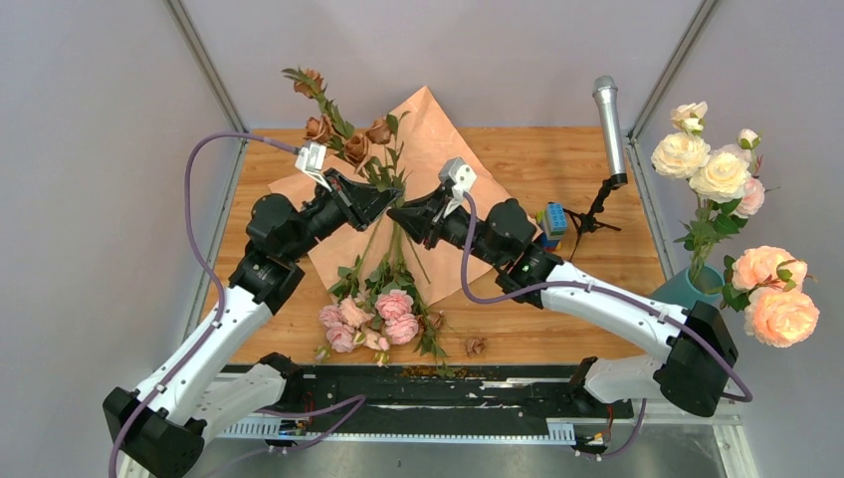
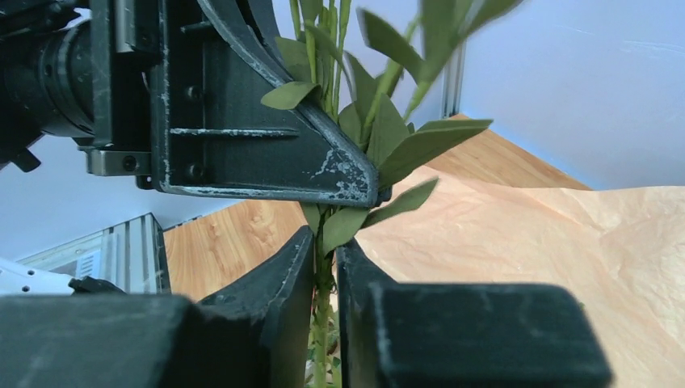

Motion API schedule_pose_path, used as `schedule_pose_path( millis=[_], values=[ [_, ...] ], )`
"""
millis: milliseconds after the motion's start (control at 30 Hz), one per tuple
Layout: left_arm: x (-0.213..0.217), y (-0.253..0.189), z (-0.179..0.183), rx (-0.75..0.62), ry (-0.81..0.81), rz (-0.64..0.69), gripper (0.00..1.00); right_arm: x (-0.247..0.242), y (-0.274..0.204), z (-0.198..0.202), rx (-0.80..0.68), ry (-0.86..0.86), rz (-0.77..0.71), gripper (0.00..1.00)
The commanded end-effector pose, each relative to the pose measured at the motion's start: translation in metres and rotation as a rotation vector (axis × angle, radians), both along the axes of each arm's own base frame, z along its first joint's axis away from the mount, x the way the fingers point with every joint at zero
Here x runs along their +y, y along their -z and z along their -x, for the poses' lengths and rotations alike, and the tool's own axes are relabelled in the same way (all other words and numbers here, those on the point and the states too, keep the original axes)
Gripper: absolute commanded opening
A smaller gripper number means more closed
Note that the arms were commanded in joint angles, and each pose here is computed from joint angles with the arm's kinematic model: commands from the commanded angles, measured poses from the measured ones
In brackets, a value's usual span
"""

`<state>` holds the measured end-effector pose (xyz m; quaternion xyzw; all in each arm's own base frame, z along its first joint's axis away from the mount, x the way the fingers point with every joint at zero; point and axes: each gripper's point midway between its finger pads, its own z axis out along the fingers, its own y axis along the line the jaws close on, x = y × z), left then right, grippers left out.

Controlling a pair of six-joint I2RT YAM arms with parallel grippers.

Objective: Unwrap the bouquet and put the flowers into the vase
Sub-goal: Pick up the fake flower from the wrapping paper.

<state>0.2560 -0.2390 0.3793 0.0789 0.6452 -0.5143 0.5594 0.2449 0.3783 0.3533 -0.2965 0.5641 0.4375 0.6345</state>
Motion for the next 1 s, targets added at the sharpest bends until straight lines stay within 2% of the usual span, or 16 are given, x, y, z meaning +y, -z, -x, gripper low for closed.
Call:
schedule_pose_path(
  millis=[0, 167, 267, 467, 700, 967],
  values=[
    [0.002, -0.014, 0.008, -0.076, 0.013, 0.011, 0.0, -0.004, -0.027, 0.001, -0.026, 0.002, -0.03, 0.26],
    [0.008, -0.013, 0.01, -0.1, -0.014, -0.029, 0.0, -0.019, -0.025, 0.001, -0.047, -0.024, 0.012, 0.52],
    [0.008, -0.01, 0.01, -0.109, -0.01, -0.056, 0.0, -0.03, -0.029, 0.007, -0.055, -0.078, 0.015, 0.61],
    [-0.002, 0.001, 0.013, -0.146, 0.058, -0.125, 0.0, -0.047, -0.05, -0.003, 0.073, -0.108, -0.086, 0.67],
    [-0.007, 0.016, 0.009, -0.134, 0.084, -0.186, 0.0, -0.034, -0.067, -0.017, 0.249, -0.115, -0.17, 0.71],
    [-0.008, 0.026, 0.002, -0.1, 0.075, -0.199, 0.0, -0.016, -0.062, -0.032, 0.31, -0.112, -0.154, 0.73]
  ],
)
